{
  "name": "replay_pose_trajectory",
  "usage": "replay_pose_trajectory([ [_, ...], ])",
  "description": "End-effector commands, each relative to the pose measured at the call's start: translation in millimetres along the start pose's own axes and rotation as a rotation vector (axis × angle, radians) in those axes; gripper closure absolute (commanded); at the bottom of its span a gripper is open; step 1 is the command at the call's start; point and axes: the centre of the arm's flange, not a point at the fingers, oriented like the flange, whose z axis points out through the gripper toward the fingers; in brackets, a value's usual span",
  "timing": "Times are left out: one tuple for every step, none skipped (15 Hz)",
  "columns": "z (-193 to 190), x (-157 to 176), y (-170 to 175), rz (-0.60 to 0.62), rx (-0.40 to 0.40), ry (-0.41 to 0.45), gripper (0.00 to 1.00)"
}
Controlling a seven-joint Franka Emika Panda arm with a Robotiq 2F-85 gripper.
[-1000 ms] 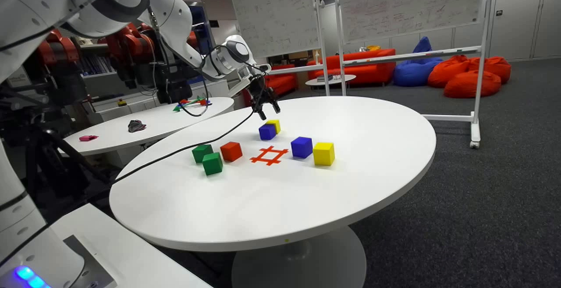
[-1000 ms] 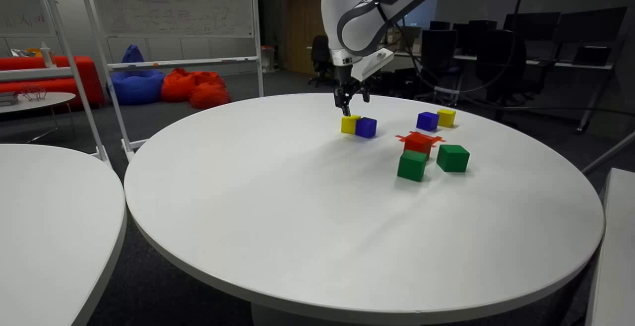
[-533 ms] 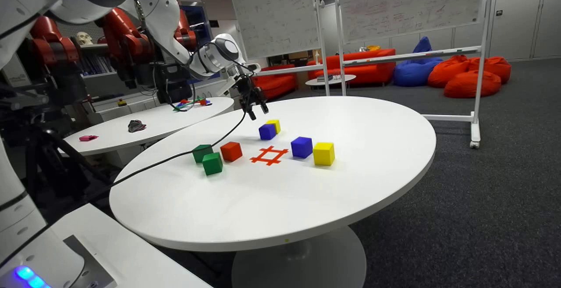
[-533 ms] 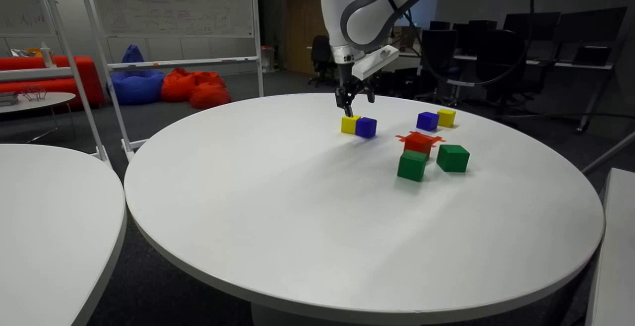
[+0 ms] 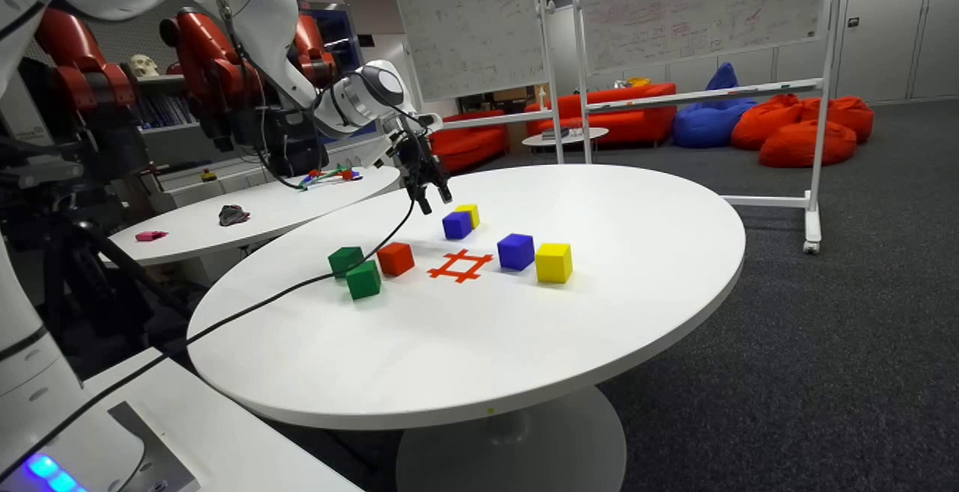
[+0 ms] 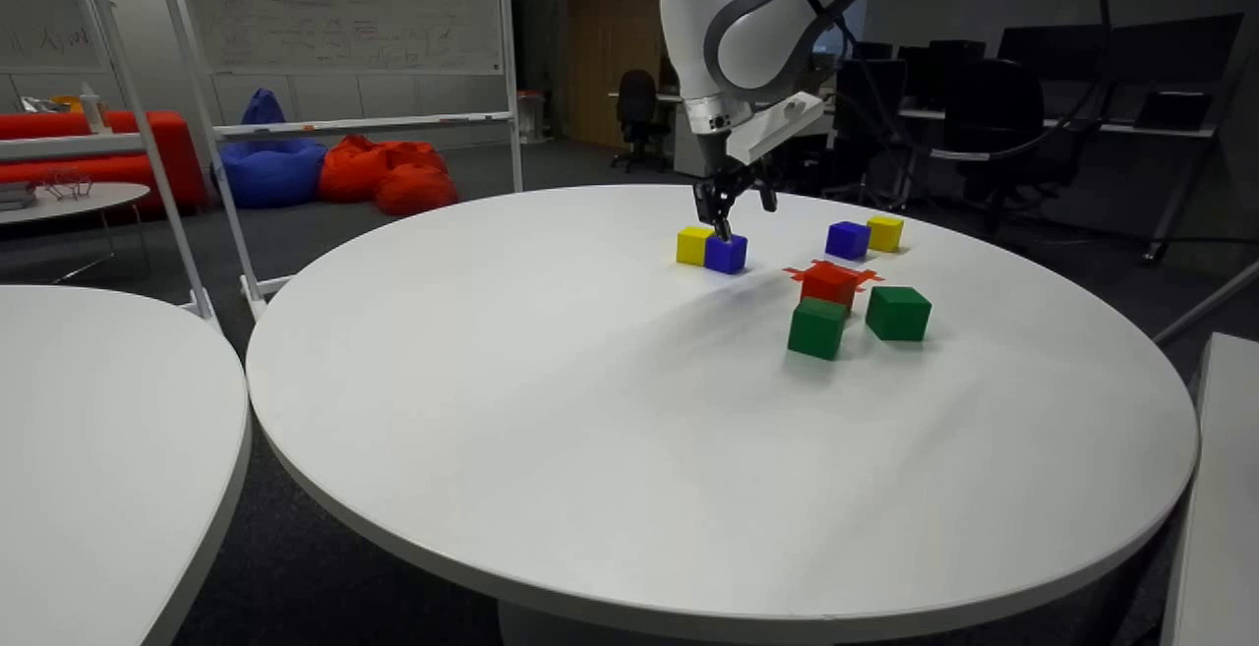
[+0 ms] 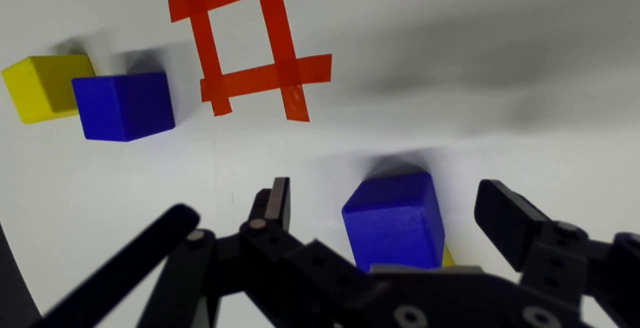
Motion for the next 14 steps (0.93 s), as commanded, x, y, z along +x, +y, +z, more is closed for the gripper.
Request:
replay_pose_trajectory([
  [17, -28, 12, 0.021, 0.009, -0.032, 0.00],
  [23, -31, 11, 0.021, 0.005, -0.043, 0.00],
  [28, -34, 10, 0.019, 0.001, -0.054, 0.00],
  [31, -37, 8, 0.016, -0.002, -0.061, 0.00],
  [33, -40, 7, 0.015, -0.006, -0.067, 0.00],
  [33, -42, 5, 0.011, -0.014, -0.072, 0.00],
  [31, -43, 3, 0.007, -0.021, -0.073, 0.00],
  [38, -25, -3, -0.010, -0.029, -0.080, 0.00],
  [39, -26, -4, -0.011, -0.030, -0.081, 0.00],
  [38, -27, -4, -0.012, -0.030, -0.081, 0.00],
  [38, -27, -5, -0.013, -0.030, -0.081, 0.00],
  [38, -27, -5, -0.013, -0.030, -0.081, 0.00],
  [38, -29, -6, -0.019, -0.029, -0.083, 0.00],
  [38, -34, -7, -0.022, -0.027, -0.082, 0.00],
])
